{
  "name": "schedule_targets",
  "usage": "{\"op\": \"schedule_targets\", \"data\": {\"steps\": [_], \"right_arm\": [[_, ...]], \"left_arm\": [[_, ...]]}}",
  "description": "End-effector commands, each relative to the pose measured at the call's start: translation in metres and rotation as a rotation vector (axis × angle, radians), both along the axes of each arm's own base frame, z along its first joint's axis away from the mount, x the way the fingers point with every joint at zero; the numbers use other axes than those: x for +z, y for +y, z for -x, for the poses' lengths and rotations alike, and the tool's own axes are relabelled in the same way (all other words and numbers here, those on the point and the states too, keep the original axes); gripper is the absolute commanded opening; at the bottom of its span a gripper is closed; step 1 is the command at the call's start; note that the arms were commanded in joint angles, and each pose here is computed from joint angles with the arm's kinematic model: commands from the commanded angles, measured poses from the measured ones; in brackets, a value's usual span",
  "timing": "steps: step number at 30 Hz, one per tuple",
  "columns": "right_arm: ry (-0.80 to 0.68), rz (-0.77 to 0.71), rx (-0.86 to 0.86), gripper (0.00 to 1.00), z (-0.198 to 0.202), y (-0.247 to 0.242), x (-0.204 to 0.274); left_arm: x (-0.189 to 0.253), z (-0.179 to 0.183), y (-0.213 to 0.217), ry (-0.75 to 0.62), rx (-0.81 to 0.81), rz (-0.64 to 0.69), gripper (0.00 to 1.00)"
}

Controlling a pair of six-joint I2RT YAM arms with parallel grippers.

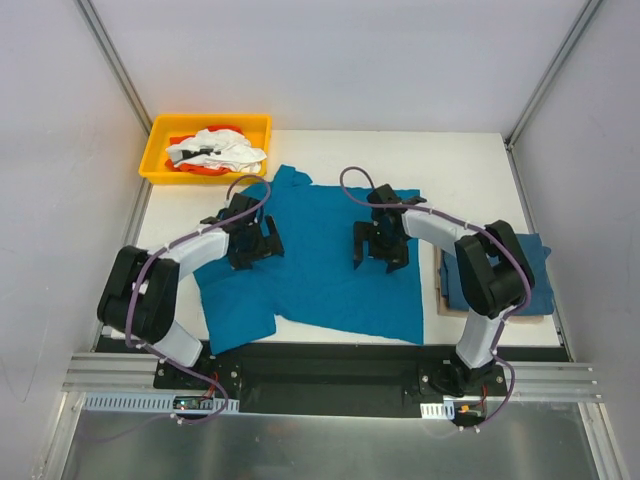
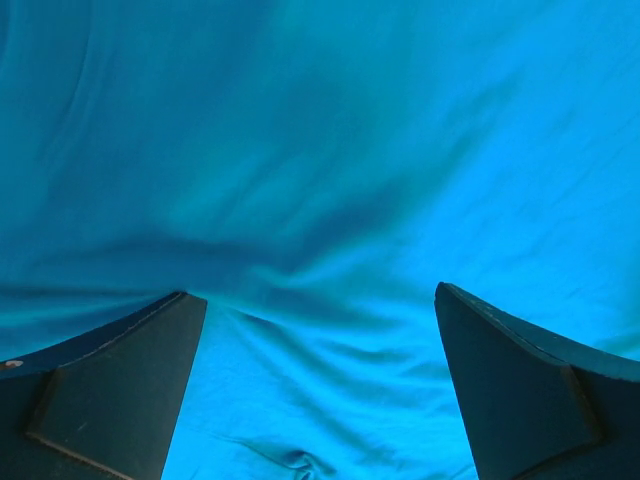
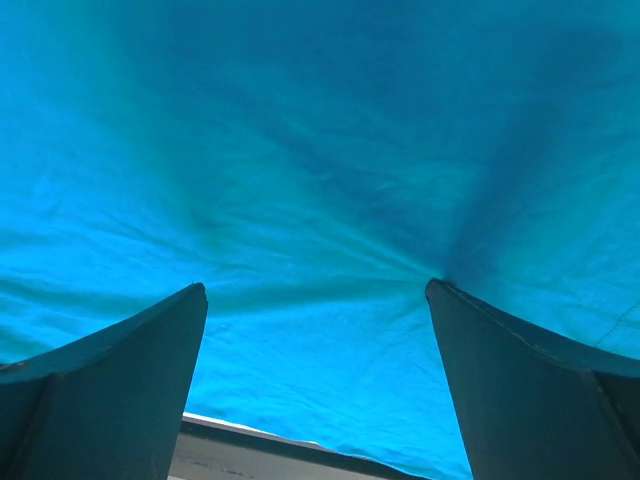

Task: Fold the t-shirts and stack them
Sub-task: Flatten out the tshirt

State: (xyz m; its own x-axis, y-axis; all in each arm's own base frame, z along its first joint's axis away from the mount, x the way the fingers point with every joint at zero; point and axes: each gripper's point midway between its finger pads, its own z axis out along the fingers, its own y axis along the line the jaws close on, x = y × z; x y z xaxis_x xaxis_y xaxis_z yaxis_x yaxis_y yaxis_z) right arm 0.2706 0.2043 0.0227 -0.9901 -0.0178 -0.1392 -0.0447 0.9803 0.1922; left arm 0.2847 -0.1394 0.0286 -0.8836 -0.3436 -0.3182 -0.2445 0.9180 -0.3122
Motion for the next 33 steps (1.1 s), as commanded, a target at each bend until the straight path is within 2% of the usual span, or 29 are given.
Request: {"op": "schedule_targets", "data": {"steps": [1, 5, 12, 19, 23, 24, 26, 27, 28, 29, 31, 32, 33], "right_arm": [[0.005, 0.024, -0.066, 0.97, -0.025, -0.027, -0.012], [-0.016, -0.029, -0.128, 0.97, -0.057, -0.042, -0.004], [-0.07, -0.036, -0.189, 0.97, -0.105, -0.061, 0.007], [-0.132, -0.048, -0.185, 0.97, -0.127, -0.063, 0.025], [-0.179, -0.059, -0.176, 0.97, -0.124, -0.061, 0.046], [-0.219, -0.043, -0.181, 0.97, -0.123, -0.065, 0.06], [-0.238, -0.02, -0.174, 0.97, -0.111, -0.067, 0.067], [-0.302, -0.007, -0.178, 0.97, -0.108, -0.071, 0.088], [-0.298, 0.004, -0.159, 0.97, -0.094, -0.069, 0.087], [-0.388, 0.047, -0.181, 0.97, -0.093, -0.08, 0.109], [-0.435, 0.071, -0.187, 0.97, -0.08, -0.084, 0.118], [-0.472, 0.077, -0.204, 0.97, -0.069, -0.091, 0.127], [-0.484, 0.07, -0.225, 0.97, -0.062, -0.094, 0.129]], "left_arm": [[-0.01, -0.025, -0.021, 0.019, -0.041, 0.064, 0.99], [-0.007, -0.056, -0.041, 0.013, -0.082, 0.108, 0.99], [-0.011, -0.099, -0.065, 0.001, -0.115, 0.152, 0.99], [0.016, -0.131, -0.075, -0.089, -0.142, 0.168, 0.99], [0.037, -0.12, -0.071, -0.12, -0.147, 0.169, 0.99], [0.056, -0.117, -0.069, -0.157, -0.149, 0.179, 0.99], [0.058, -0.098, -0.06, -0.152, -0.139, 0.167, 0.99], [0.08, -0.092, -0.057, -0.204, -0.138, 0.178, 0.99], [0.073, -0.076, -0.05, -0.185, -0.132, 0.165, 0.99], [0.094, -0.069, -0.044, -0.241, -0.117, 0.162, 0.99], [0.082, -0.041, -0.026, -0.206, -0.083, 0.121, 0.99], [0.095, -0.033, -0.017, -0.243, -0.051, 0.109, 0.99], [0.09, -0.018, -0.009, -0.212, -0.034, 0.089, 0.99]]}}
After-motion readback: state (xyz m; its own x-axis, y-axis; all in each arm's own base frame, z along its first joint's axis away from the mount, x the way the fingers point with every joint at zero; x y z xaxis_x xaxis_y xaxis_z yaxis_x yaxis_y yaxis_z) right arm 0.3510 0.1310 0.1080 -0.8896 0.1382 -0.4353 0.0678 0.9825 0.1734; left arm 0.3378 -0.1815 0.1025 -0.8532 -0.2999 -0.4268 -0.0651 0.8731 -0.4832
